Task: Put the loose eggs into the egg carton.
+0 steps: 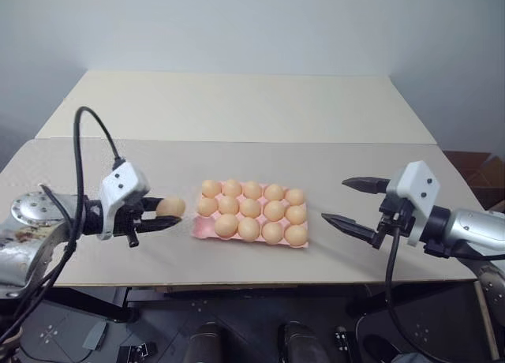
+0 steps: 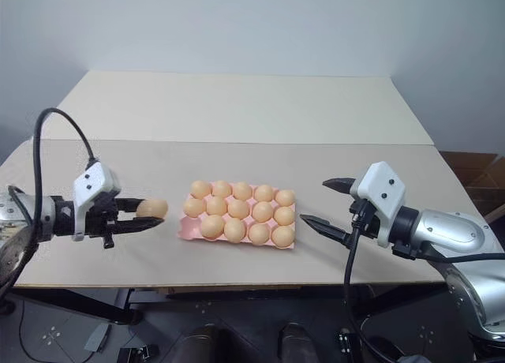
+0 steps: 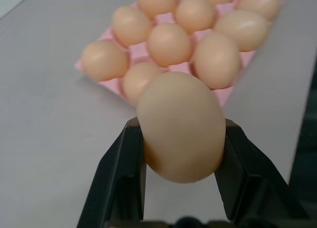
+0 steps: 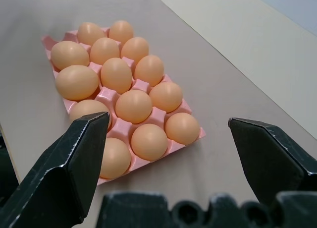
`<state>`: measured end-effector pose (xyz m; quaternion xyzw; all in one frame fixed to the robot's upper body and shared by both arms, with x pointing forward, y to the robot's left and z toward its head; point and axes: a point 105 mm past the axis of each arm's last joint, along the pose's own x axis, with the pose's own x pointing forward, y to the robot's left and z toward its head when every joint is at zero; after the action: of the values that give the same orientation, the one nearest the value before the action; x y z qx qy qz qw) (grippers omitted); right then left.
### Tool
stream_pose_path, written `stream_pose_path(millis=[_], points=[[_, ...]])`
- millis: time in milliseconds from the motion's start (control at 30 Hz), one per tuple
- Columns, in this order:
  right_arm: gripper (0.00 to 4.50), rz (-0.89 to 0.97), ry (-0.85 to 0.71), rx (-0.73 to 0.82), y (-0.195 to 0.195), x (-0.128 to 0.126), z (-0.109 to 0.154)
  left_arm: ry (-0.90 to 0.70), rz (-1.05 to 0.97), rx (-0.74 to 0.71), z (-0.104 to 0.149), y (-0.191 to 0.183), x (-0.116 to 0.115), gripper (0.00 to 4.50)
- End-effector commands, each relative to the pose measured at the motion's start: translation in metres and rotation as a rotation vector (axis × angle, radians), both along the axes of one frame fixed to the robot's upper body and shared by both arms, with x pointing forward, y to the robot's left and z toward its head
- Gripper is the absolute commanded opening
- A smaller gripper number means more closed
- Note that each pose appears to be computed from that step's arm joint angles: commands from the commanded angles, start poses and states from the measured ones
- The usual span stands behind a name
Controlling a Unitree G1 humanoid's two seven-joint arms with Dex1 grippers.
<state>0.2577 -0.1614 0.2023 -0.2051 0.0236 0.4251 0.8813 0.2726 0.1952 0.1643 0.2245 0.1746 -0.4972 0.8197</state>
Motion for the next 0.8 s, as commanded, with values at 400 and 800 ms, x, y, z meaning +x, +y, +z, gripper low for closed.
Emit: stream_pose_path(millis=[400, 800], points=[[4.50, -0.016, -0.060, 0.001, 0.001, -0.005, 0.014, -0.034, -0.053, -0.007, 0.007, -0.010, 0.018, 4.49], [4.50, 0.055, -0.041, -0.004, -0.009, -0.004, 0.013, -0.187, 0.105, -0.163, 0.058, 0.087, -0.022, 4.49]])
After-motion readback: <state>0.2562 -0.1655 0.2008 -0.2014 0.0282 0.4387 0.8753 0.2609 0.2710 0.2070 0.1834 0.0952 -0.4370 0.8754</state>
